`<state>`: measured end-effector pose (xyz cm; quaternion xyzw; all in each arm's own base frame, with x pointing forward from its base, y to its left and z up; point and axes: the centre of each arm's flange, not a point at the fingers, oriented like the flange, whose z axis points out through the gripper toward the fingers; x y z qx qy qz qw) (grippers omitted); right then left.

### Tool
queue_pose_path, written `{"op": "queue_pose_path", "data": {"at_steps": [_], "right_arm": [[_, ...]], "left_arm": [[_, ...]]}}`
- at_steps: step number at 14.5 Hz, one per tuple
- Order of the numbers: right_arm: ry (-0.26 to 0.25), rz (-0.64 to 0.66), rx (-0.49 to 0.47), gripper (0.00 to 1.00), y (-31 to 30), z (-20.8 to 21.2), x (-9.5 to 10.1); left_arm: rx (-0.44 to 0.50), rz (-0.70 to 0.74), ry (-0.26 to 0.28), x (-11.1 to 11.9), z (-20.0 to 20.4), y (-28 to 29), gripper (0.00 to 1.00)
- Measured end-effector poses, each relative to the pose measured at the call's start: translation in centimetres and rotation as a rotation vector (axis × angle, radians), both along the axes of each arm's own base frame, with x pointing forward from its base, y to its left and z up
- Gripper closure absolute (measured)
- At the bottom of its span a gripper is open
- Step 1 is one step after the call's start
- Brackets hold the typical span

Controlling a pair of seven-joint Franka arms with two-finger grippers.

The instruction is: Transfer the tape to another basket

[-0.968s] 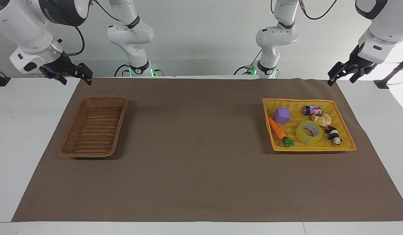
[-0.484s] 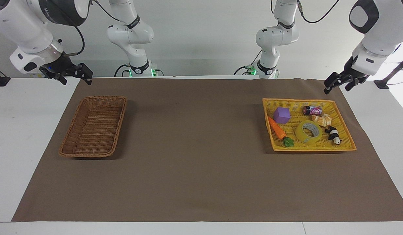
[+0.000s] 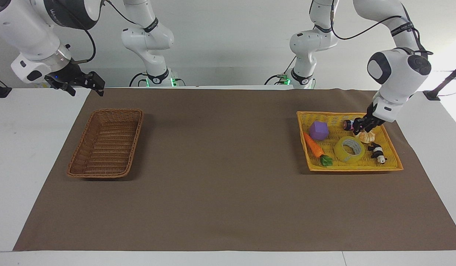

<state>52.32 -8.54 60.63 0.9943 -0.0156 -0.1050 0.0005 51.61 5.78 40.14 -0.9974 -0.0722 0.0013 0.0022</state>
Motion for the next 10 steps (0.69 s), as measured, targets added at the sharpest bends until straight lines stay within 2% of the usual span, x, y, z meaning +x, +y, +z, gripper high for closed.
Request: {"op": "queue_pose_path", "data": {"at_steps": [7,10], "right_arm": [[0.000,0.000,0.000,0.00,0.0,0.0,0.0],[0.000,0.000,0.000,0.00,0.0,0.0,0.0]], "left_arm": [[0.001,0.005,-0.063,2.1,-3.6,0.4,0.44],[-0.003,-0.028,-0.051,2.5,-5.8,0.4,0.44]]}}
